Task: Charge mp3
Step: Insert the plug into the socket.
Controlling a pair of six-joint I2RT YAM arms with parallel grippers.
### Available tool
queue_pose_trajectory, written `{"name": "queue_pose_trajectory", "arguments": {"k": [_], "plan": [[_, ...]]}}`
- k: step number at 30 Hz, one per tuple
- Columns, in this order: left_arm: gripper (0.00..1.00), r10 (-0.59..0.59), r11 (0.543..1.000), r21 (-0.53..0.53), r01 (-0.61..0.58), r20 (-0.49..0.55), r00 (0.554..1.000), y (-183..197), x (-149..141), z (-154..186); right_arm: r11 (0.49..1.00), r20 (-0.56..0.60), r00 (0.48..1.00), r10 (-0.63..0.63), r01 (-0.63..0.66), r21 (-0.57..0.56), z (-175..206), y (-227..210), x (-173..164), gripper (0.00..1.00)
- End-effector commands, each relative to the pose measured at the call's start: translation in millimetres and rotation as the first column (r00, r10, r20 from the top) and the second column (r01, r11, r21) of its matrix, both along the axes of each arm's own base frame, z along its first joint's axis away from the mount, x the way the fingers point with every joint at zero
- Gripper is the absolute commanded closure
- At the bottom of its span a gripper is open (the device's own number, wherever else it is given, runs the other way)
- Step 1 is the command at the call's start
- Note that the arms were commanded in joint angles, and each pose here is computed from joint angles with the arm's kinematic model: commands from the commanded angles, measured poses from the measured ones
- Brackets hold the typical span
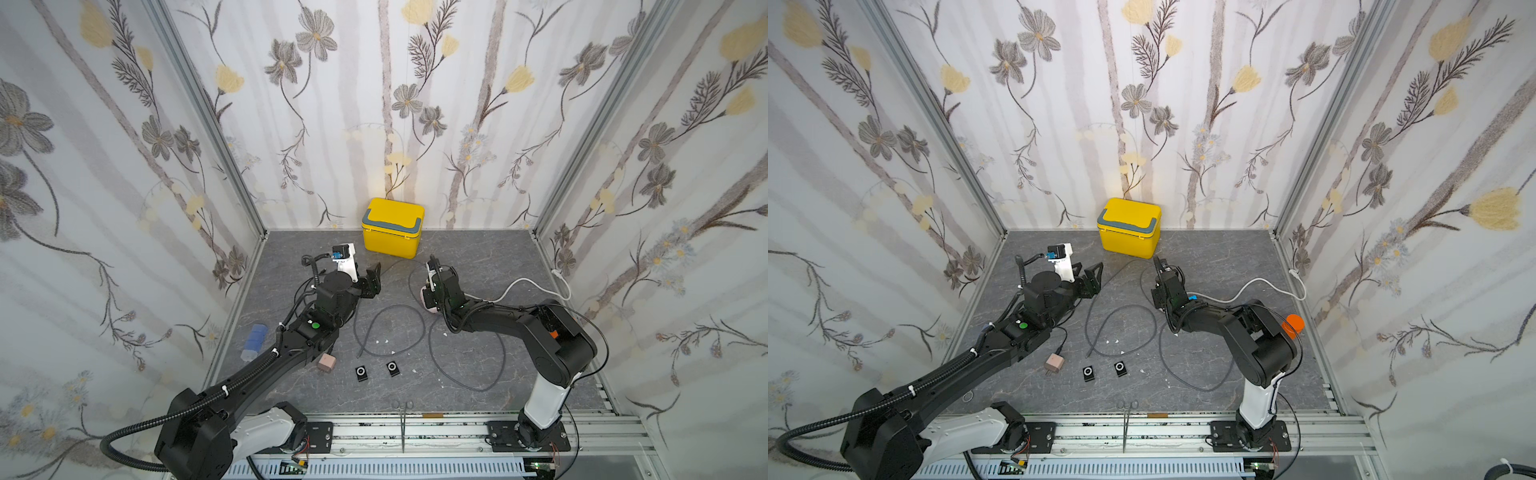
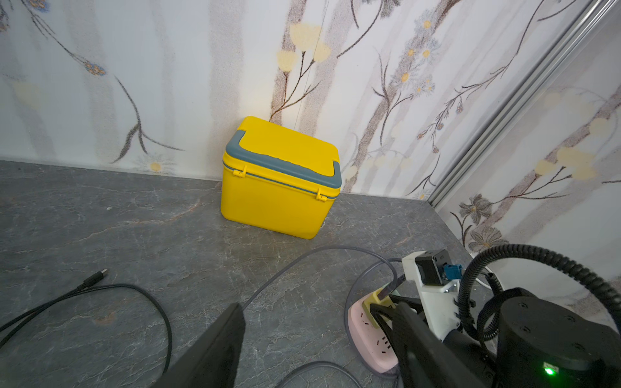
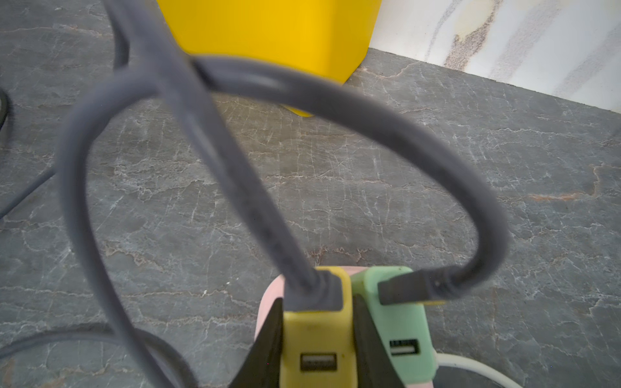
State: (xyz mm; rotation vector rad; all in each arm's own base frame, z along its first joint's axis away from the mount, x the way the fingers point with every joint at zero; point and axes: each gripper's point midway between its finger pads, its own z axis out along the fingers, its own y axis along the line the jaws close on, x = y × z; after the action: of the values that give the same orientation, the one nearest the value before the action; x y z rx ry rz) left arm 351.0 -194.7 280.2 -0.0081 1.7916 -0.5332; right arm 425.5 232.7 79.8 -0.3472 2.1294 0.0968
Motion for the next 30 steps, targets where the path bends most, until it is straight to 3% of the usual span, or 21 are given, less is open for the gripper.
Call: {"name": "queue_pose_trajectory", "arguments": {"k": [1,17,24,30], "plan": [[0.28,0.015,1.0,-0.015,-0.014,0.013,1.0,2,1,11,0.998,-0.137,0.99,-0.02,0.012,-0.056,-35,-11,-17,1.0],[0.28,0.151,0.988,0.034,-0.149,-0.063,0.987,23,8,13,0.998,-0.42,0.906,0.051,-0.065,-0.019,-101,-2,-45,1.0],[0.28,0.149,0.989,0.019,-0.148,-0.083,0.985,20,11,8,0.997,-0.387,0.922,-0.016,-0.014,-0.076,-69,-8,-29,1.0],[0.27,0.143,0.99,0.011,-0.143,-0.087,0.986,20,8,8,0.999,-0.299,0.954,-0.006,-0.007,-0.042,-21,5,-4,0.8]]}}
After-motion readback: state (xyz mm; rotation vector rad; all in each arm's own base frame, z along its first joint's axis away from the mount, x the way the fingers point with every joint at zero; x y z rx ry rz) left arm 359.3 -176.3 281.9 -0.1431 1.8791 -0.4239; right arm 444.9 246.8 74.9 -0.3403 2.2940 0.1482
